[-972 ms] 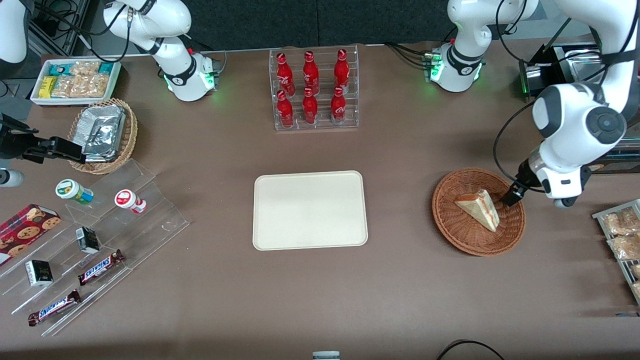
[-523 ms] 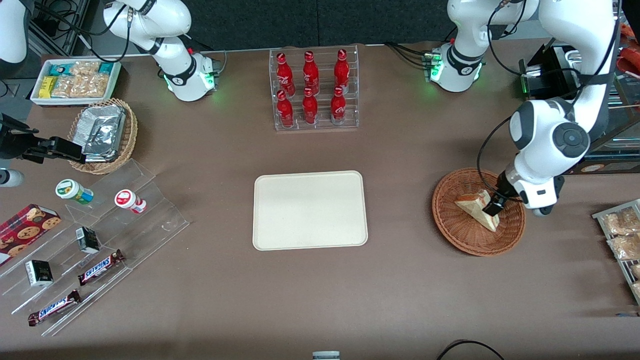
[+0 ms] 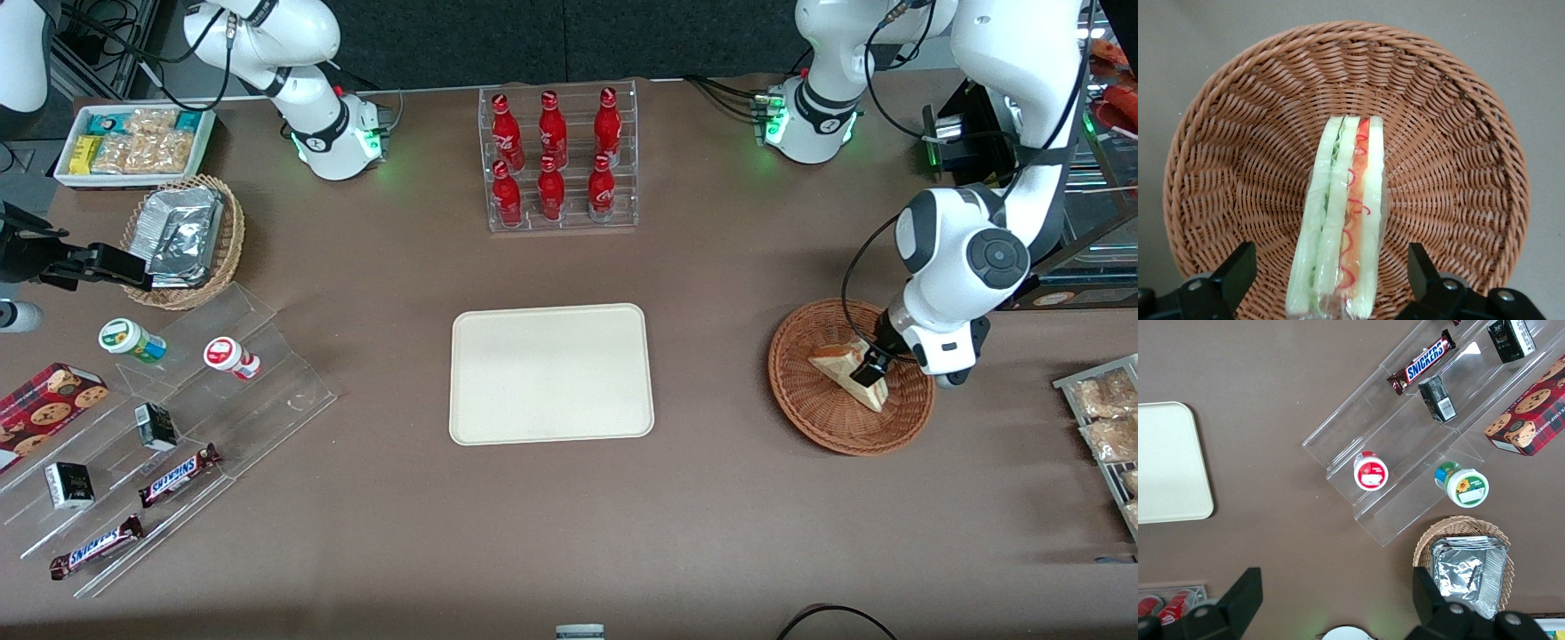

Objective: Place sandwich from basket to tray
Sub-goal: 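Lower the left gripper and close it on the sandwich, then lift the sandwich and carry it with the left gripper over the tray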

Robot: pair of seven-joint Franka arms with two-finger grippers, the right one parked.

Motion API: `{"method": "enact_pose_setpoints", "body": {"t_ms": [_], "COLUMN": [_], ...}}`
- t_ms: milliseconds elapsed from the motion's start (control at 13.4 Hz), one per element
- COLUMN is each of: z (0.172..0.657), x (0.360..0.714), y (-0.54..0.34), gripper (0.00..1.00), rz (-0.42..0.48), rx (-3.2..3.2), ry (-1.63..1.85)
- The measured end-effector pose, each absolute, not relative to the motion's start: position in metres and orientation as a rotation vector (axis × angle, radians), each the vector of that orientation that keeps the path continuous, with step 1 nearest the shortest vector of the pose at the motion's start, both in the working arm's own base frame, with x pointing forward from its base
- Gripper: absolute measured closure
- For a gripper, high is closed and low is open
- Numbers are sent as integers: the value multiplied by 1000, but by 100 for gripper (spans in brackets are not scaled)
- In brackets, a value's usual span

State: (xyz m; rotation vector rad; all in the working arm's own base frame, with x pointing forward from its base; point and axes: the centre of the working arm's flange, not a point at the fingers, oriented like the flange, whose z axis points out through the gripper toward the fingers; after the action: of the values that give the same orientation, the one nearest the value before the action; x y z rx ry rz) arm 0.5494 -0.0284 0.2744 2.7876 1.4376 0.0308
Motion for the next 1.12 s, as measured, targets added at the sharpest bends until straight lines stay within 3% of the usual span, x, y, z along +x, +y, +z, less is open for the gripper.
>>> {"method": "enact_pose_setpoints", "body": {"t_ms": [748,972,1121], "z": [253,252,252], "x": [539,538,537], "y": [-32,-37,-42], "gripper": [2,8,30], "rz": [-22,-25,-25], "rx": [2811,2802,2796], "ry": [1434,1455,1466]}}
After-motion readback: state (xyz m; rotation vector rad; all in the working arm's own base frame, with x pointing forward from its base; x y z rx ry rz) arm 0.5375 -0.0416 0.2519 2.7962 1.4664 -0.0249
